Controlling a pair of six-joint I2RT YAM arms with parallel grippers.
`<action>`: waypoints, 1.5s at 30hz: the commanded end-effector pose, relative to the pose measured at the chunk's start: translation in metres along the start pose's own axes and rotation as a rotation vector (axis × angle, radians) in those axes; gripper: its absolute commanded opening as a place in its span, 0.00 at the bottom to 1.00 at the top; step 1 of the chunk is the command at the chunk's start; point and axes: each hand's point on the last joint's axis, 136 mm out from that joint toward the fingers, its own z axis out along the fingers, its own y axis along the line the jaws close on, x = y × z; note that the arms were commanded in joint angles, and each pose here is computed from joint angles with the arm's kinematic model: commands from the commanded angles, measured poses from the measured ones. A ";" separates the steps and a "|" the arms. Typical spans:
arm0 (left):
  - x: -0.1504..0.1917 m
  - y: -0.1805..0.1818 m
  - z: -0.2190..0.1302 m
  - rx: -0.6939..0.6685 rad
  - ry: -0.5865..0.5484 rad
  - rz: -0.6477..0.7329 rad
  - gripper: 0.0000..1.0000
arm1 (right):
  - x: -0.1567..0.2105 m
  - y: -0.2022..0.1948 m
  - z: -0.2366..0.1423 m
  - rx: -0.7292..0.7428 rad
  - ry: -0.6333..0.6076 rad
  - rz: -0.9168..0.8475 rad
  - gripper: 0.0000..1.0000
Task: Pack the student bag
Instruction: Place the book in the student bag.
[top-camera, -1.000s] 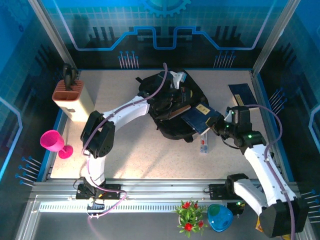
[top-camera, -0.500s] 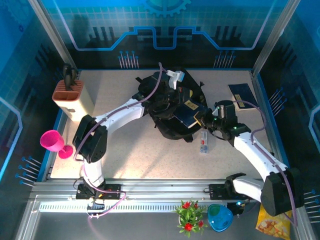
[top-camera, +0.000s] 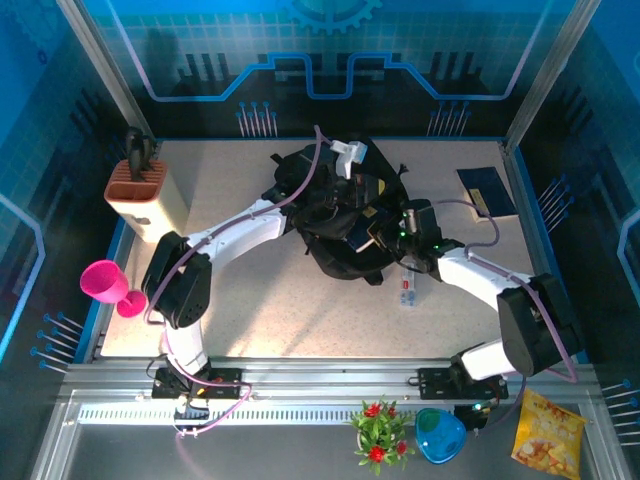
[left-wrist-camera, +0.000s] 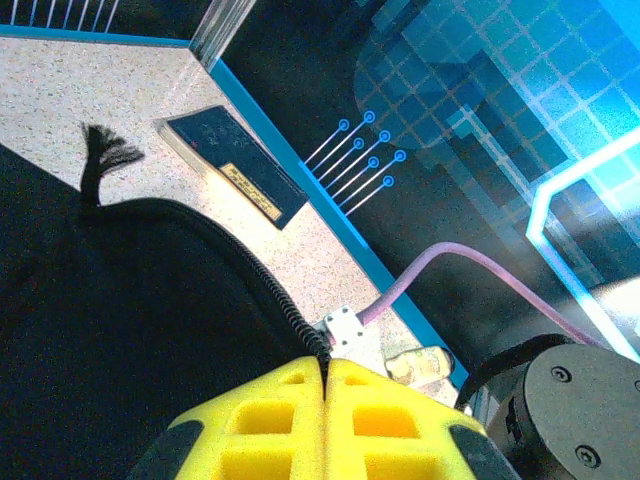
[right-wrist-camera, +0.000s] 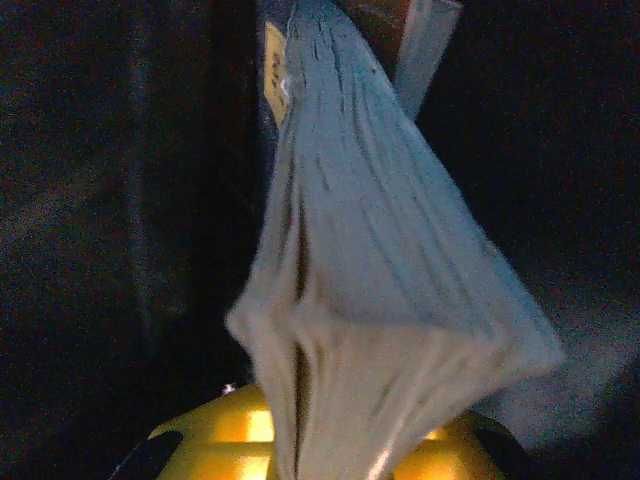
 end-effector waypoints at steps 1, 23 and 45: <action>-0.033 -0.045 -0.025 0.086 -0.095 0.085 0.00 | -0.009 0.002 -0.013 0.059 -0.068 0.011 0.08; -0.040 -0.032 -0.024 0.081 -0.127 -0.019 0.01 | -0.027 -0.011 0.038 0.074 -0.169 0.116 0.11; -0.019 0.048 -0.023 -0.068 -0.090 -0.197 0.04 | 0.015 -0.009 -0.042 0.124 -0.066 -0.084 0.76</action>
